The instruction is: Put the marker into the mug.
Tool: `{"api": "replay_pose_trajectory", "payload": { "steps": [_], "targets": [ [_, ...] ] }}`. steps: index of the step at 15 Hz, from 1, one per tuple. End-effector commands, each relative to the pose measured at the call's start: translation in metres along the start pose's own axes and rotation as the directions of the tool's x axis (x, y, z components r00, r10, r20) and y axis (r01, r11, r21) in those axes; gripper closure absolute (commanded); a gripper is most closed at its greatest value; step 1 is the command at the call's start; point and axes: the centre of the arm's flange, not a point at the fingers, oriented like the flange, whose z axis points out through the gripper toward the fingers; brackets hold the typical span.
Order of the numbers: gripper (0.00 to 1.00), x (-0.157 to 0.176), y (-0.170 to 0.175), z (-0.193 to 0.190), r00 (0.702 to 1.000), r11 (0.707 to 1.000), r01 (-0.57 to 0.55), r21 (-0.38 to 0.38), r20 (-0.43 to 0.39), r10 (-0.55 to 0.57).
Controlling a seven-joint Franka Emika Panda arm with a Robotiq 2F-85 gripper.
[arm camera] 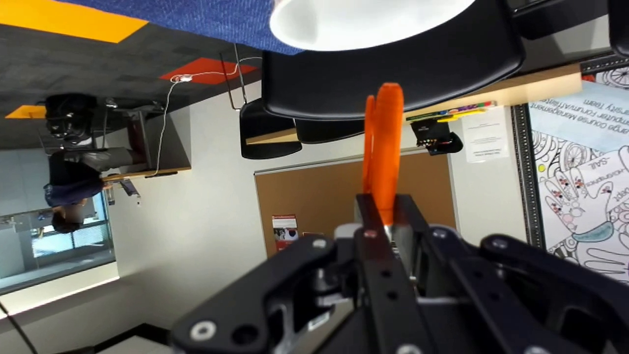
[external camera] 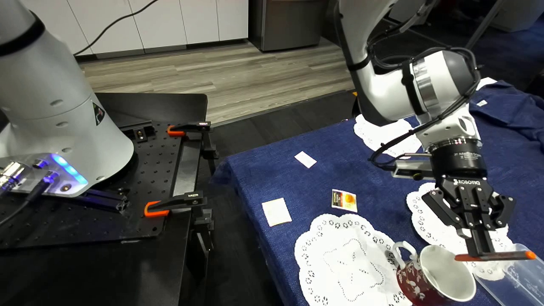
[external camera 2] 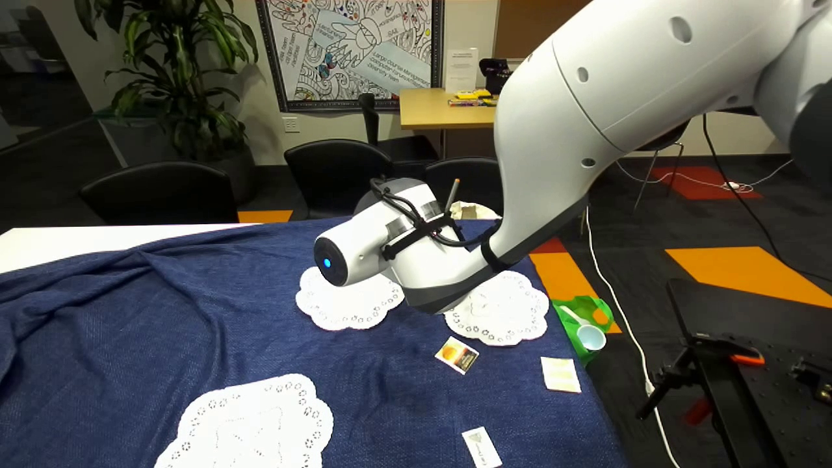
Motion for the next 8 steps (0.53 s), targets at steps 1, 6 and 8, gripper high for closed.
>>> {"api": "replay_pose_trajectory", "payload": {
  "steps": [1,6,8],
  "targets": [
    [0.97,-0.015,-0.012,0.003,1.0,1.0,-0.005,0.015,0.007,0.005],
    [0.97,-0.036,-0.017,0.012,1.0,1.0,0.012,0.011,0.013,-0.012],
    [0.97,-0.044,-0.019,0.016,1.0,1.0,0.019,0.007,0.009,-0.019]
  ]
}}
